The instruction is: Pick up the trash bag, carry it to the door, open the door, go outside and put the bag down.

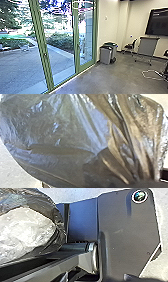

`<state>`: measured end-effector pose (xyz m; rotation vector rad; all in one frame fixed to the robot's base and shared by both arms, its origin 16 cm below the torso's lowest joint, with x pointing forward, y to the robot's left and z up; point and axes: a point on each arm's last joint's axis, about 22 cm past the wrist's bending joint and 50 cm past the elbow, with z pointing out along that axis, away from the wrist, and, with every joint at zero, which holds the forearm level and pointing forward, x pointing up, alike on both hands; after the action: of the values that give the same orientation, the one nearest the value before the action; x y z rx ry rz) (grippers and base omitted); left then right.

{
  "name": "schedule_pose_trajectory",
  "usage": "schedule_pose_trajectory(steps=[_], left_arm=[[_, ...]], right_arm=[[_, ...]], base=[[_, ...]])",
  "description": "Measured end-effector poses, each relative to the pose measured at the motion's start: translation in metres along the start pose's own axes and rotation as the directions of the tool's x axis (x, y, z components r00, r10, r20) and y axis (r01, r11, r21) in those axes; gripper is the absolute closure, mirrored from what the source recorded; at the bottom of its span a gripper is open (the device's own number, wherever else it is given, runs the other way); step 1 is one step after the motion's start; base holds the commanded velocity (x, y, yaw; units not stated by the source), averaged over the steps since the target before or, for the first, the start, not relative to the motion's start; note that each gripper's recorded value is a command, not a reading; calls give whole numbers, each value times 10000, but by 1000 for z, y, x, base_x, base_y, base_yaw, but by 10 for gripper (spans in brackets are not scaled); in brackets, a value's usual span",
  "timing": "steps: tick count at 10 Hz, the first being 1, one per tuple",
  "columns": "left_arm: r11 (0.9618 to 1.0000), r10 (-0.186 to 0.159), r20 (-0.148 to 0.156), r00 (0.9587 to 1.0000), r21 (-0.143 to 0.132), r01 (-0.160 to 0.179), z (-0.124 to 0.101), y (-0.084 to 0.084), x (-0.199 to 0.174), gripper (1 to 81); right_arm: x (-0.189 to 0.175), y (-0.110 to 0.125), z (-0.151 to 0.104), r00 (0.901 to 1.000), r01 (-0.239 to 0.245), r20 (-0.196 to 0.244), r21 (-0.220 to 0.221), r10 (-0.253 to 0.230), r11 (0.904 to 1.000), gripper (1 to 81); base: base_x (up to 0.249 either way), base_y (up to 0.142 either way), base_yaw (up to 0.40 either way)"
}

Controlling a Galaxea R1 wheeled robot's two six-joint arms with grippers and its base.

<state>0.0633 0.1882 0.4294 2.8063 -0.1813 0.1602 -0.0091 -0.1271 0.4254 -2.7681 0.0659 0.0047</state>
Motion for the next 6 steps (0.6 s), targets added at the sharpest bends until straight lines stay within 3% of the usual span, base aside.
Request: schedule_pose_trajectory(steps=[6], left_arm=[[10000,8,-31,10000,-10,-8,0,1,2,811]], right_arm=[[0,0,0,10000,-8,-2,0,8,10000,10]], base=[[153,-77,0]])
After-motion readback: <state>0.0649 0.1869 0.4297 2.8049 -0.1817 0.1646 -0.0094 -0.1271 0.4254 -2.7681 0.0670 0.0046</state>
